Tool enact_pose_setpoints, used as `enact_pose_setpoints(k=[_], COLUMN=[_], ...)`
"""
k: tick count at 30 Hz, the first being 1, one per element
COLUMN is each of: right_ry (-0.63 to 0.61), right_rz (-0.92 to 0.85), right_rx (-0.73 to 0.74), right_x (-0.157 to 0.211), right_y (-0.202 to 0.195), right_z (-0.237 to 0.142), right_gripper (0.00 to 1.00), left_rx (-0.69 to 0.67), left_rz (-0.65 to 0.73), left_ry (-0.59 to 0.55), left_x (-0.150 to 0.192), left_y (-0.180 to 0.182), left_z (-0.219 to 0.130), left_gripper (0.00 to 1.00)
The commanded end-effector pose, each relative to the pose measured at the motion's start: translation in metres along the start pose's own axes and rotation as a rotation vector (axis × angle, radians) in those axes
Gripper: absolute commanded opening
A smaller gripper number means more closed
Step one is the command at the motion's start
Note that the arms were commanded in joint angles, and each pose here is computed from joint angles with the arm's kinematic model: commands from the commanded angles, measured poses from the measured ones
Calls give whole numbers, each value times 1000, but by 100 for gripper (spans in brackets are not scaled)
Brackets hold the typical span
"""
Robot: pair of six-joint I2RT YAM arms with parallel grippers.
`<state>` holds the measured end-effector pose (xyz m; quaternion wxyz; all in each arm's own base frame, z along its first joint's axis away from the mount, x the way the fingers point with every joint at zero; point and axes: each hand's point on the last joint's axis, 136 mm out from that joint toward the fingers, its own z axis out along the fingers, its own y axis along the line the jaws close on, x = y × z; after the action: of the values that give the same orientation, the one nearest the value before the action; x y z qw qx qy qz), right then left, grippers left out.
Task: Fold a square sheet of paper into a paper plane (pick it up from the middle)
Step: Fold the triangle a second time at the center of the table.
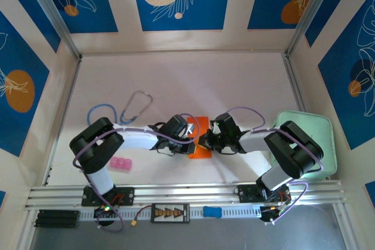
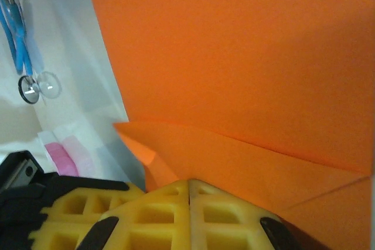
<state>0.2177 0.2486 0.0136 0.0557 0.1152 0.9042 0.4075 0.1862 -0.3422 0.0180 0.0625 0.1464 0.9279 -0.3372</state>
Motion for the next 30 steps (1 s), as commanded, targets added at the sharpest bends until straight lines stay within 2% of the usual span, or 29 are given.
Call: enact_pose_setpoints(k=[1, 13, 18, 25, 30], right_ry=[-28, -122, -146, -140, -77], right_rz=[61, 116, 95, -17, -3], right_rx=[85, 15, -55, -67, -42], right_x=[-4, -50, -60, -44, -25], right_y=[-29, -41, -23, 8, -2], right_z=[0, -24, -36, -44, -25], right_gripper=[0, 0, 0, 0, 0], left_rx=[-128, -120, -114, -106, -97], left_rz=[-52, -51, -47, -39, -30], left_ry=[82, 100, 98, 84, 72], left_x=[28, 32, 31, 27, 21], left_y=[37, 38, 36, 31, 25], left_z=[6, 9, 8, 4, 1], left_gripper=[0, 0, 0, 0, 0])
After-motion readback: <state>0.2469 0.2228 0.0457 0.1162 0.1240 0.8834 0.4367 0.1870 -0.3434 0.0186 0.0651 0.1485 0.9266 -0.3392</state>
